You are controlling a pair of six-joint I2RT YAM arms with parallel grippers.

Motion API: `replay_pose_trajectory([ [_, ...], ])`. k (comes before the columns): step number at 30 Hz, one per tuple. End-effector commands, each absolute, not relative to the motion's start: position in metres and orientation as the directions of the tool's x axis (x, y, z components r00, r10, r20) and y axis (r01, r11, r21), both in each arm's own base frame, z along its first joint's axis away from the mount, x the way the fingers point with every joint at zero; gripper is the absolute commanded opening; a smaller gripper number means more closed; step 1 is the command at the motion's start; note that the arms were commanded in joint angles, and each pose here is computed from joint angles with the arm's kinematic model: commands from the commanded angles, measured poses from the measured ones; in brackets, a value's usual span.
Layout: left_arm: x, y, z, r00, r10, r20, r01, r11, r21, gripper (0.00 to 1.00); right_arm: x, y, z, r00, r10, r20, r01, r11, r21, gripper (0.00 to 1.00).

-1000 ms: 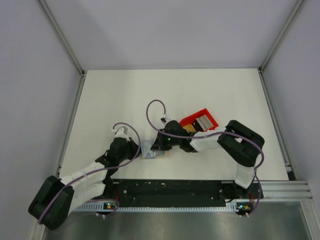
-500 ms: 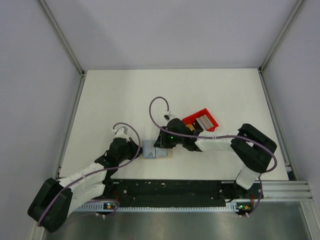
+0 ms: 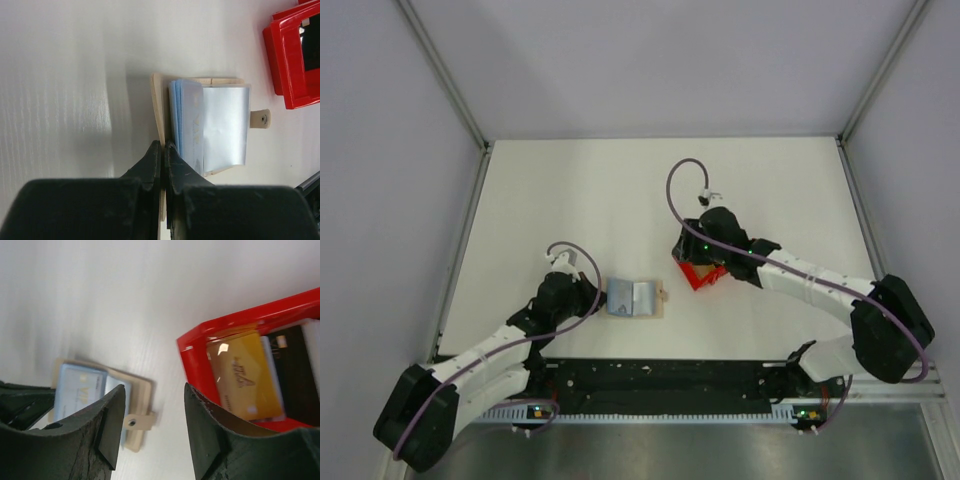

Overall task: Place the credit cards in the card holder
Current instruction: Insert the credit card into the card holder.

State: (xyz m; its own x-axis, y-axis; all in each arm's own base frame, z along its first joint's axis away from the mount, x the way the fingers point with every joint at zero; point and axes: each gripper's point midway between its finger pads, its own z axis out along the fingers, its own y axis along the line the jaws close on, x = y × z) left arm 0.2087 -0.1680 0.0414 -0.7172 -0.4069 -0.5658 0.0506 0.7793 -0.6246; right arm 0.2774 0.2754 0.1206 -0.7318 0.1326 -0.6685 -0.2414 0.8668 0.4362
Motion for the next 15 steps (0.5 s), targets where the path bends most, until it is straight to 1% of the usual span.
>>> replay_pose_trajectory([
  [1, 0.215, -0.175, 0.056, -0.706, -0.392, -0.59, 0.097, 0.772, -0.628, 0.0, 0.292, 0.229, 0.11, -0.734, 0.084, -0.674, -0.197, 0.924, 0.329, 0.5],
  [10, 0.215, -0.176, 0.056, -0.71, -0.387, -0.589, 0.098, 0.773, -0.626, 0.0, 0.312, 0.209, 0.079, -0.789, -0.024, -0.614, -0.203, 0.953, 0.224, 0.55],
  [11, 0.215, -0.175, 0.056, -0.709, -0.387, -0.59, 0.098, 0.774, -0.625, 0.0, 0.314, 0.209, 0.076, -0.792, -0.034, -0.609, -0.205, 0.955, 0.214, 0.57],
  [14, 0.216, -0.176, 0.057, -0.708, -0.387, -0.591, 0.101, 0.773, -0.626, 0.0, 0.317, 0.206, 0.067, -0.806, -0.067, -0.588, -0.205, 0.964, 0.171, 0.58],
  [15, 0.215, -0.176, 0.057, -0.709, -0.384, -0.591, 0.102, 0.774, -0.626, 0.0, 0.319, 0.206, 0.065, -0.809, -0.077, -0.582, -0.207, 0.965, 0.159, 0.61],
])
